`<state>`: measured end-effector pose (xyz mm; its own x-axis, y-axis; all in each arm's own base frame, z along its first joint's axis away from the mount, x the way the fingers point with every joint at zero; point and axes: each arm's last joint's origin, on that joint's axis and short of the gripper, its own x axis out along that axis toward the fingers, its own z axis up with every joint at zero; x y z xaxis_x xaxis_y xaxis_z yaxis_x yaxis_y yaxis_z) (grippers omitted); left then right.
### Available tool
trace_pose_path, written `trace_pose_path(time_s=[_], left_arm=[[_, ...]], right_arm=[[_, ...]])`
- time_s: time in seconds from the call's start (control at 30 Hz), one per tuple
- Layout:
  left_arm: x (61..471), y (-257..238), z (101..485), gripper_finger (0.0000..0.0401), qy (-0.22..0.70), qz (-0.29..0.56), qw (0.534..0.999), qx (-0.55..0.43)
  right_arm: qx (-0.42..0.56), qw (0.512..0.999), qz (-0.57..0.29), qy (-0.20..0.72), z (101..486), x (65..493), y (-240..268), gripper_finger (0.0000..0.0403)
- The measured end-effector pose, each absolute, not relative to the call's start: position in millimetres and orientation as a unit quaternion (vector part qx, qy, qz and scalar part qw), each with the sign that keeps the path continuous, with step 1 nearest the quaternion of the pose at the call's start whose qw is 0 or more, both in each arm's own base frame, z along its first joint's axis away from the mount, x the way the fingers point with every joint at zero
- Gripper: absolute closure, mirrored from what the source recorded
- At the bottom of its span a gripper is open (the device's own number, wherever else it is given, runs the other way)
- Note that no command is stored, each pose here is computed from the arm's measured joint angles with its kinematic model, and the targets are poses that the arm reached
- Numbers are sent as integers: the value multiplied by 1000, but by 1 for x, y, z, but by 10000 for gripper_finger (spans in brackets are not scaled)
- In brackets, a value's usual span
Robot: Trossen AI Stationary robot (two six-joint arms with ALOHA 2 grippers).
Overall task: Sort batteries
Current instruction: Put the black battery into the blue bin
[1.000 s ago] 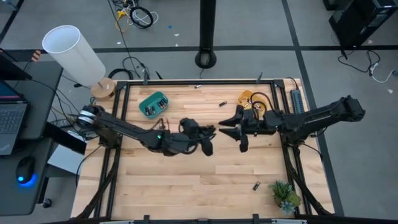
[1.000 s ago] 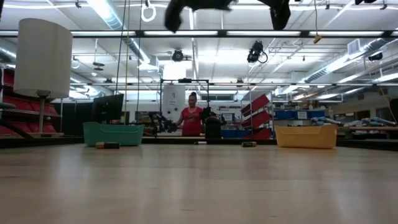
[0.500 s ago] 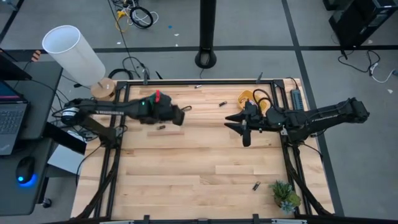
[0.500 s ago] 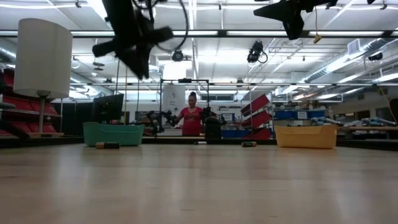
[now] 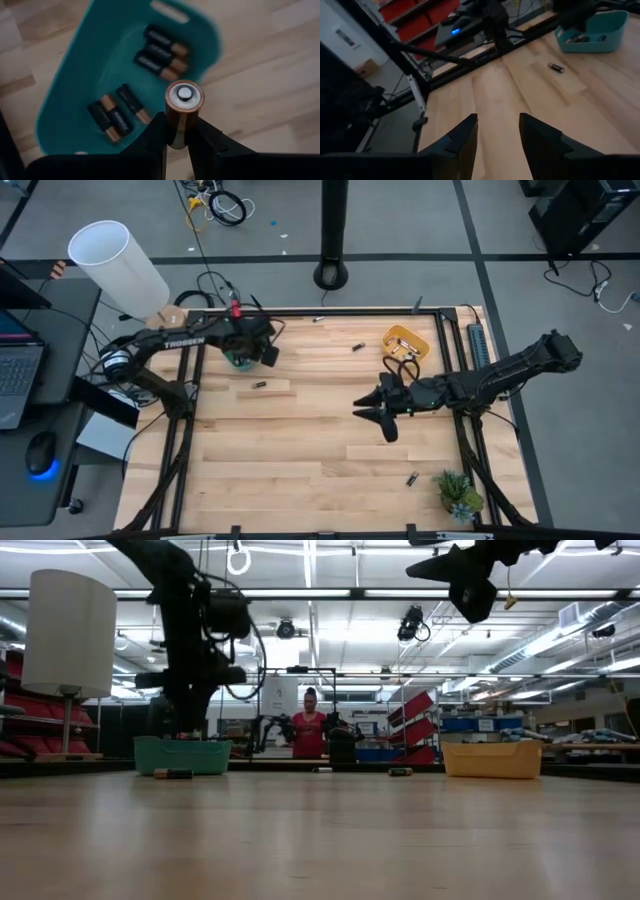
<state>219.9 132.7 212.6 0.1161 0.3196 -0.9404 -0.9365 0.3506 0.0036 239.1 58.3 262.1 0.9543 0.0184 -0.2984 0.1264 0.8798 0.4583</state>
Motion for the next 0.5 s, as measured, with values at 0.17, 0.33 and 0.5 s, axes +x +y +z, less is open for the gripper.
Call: trace_pose_path(time_s=[0.17,0.33,0.5], left_arm=[[207,143,197,343,486,461,665,-329],[200,146,188,327,491,460,659,-337],[199,148,189,243,500,453,665,-321]], right_arm=[[246,957,-43,144,262,240,56,249],[250,957,-58,135,263,242,49,249],[253,957,-71,125,264,244,41,249]])
